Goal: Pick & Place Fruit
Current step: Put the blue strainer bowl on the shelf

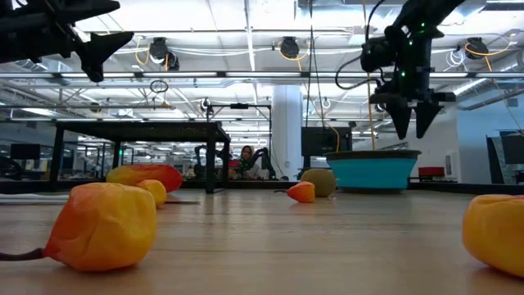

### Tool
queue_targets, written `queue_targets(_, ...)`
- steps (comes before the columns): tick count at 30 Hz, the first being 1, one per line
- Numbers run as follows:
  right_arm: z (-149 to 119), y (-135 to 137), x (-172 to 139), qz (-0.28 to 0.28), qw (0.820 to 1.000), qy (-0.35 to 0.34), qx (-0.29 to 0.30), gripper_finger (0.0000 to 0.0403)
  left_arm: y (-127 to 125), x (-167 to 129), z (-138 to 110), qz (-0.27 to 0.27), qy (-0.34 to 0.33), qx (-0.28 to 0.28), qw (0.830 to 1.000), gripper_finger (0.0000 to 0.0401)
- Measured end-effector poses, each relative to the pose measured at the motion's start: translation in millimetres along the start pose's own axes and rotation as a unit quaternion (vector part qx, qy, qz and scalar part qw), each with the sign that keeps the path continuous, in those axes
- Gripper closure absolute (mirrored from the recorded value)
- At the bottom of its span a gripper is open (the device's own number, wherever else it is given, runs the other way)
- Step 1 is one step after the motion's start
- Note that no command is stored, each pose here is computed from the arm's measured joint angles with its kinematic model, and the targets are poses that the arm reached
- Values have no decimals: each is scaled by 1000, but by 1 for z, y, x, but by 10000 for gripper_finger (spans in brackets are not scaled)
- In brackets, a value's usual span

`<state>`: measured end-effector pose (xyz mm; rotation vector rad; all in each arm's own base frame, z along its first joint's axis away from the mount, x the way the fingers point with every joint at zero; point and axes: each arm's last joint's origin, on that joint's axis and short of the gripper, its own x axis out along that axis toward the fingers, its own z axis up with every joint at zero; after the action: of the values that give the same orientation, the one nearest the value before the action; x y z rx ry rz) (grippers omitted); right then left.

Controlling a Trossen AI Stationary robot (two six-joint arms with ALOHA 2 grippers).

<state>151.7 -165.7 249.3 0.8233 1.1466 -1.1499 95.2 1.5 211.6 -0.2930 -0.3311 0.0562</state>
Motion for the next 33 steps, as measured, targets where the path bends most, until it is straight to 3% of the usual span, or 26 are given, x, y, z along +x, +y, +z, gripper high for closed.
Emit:
queue_targets(13,-8,-9,43,41,996,14,74,186,0,0,0,1,0,-78,997,146)
queue_targets(20,-8,-8,55,56,993,-13,104,212,0,0,3,13,-22,-120,992,146)
queue_targets(25,-8,-8,57,58,991,-18,117,264,0,0,5,10,-33,-122,992,146)
queue_targets(33,-6,-7,55,63,993,-31,96,388,0,0,5,12,-31,-115,993,146)
